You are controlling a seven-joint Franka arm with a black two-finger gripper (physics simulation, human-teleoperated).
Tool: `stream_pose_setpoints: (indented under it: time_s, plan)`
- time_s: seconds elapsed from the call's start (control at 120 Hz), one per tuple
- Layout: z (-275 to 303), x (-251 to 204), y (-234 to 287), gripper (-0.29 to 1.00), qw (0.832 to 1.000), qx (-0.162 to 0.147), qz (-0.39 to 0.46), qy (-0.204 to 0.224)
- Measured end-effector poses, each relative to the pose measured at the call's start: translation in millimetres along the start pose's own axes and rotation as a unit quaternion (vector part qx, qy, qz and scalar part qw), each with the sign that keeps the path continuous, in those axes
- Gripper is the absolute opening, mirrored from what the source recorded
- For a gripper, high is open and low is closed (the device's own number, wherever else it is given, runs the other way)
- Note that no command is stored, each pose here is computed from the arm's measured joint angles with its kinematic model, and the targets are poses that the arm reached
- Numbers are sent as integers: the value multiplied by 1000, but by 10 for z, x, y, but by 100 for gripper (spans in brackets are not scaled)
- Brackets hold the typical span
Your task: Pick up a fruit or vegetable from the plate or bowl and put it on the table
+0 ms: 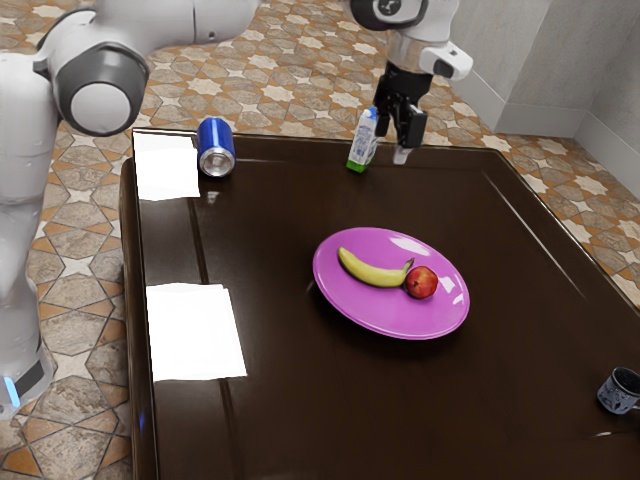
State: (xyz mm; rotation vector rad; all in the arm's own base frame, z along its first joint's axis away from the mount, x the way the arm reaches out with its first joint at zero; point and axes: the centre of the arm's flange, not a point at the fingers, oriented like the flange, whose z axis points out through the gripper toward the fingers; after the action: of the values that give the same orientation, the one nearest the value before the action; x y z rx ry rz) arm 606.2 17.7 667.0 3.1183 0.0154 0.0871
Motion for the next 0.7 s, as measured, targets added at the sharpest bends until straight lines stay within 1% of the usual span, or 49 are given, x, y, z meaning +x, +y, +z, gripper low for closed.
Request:
stream_pose_setpoints:
  time_s: [0.167,0.217,0.275,0.367,0.417,0.483,0.592,0.7]
  plan:
    - [-57,-14,-3,70,1000,-1,-2,7]
    - [-71,-39,39,70,1000,-4,3,4]
    - [-18,-50,209,70,1000,-9,22,-7]
    - [79,-49,615,70,997,-20,68,-20]
    - [246,3,764,70,996,-23,86,-30]
    - [463,93,826,70,994,-24,96,-41]
    - [800,197,741,70,993,-21,106,-51]
    - [1012,304,701,70,990,-11,135,-46]
